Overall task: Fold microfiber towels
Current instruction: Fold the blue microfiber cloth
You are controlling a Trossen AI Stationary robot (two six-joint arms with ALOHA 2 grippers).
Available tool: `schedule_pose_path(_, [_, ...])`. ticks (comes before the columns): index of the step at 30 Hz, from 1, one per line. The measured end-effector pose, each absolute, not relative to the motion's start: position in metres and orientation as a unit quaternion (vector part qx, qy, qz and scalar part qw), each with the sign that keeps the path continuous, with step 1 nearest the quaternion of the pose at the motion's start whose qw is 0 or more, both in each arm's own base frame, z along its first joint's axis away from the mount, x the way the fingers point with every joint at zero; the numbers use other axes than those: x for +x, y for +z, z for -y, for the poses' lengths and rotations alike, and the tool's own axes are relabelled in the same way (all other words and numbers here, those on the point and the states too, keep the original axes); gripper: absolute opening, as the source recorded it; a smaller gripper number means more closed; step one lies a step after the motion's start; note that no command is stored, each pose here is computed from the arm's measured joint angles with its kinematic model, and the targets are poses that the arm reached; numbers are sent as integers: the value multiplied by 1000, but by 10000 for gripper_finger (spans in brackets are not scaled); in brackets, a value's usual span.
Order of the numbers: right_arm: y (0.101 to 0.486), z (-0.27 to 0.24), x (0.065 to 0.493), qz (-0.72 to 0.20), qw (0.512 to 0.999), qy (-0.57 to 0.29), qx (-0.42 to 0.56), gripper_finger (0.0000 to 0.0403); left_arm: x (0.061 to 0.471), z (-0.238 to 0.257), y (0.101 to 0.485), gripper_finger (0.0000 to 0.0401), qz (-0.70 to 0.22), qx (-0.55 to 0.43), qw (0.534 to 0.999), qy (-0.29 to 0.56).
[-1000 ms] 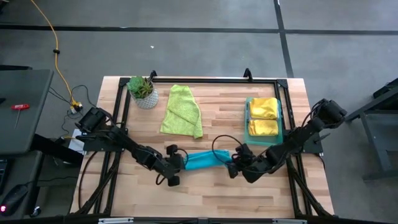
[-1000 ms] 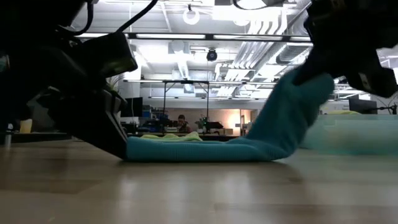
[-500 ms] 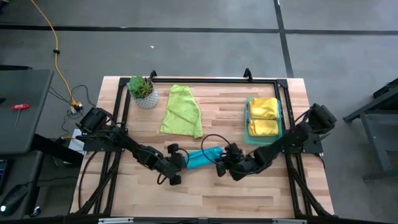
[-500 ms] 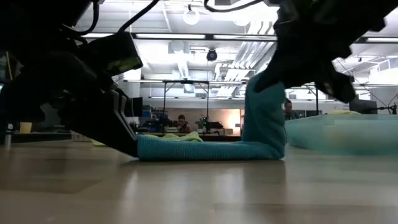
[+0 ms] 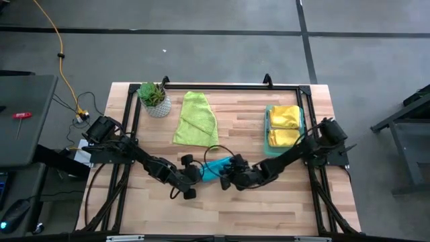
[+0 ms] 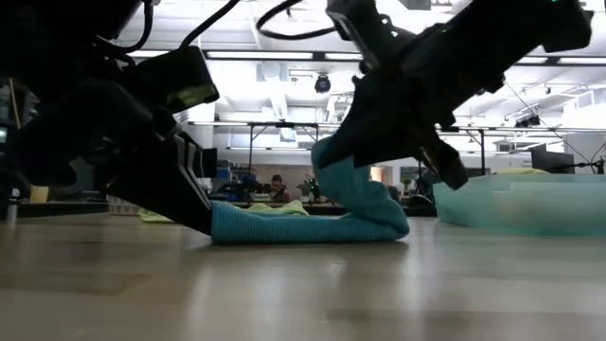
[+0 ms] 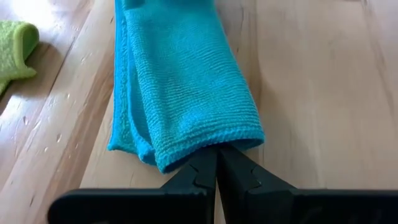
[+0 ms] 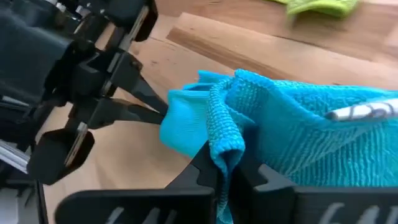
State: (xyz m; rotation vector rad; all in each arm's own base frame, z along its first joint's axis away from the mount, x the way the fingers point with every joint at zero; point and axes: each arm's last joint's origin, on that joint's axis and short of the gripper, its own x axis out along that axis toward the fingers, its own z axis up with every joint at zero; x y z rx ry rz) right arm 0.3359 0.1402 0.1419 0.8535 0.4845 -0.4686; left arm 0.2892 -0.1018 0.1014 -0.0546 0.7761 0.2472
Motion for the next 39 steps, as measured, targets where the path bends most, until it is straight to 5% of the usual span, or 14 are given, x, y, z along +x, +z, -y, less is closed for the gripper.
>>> schedule_pose_path(21, [135,-127,367,-217,871,-197,395,9,290,102,102,0,-375,-24,919,118])
schedule_pose_path(39, [149,-126,376,-207,914,-90,337,186,289,102,102,0,-379,-10,918,114])
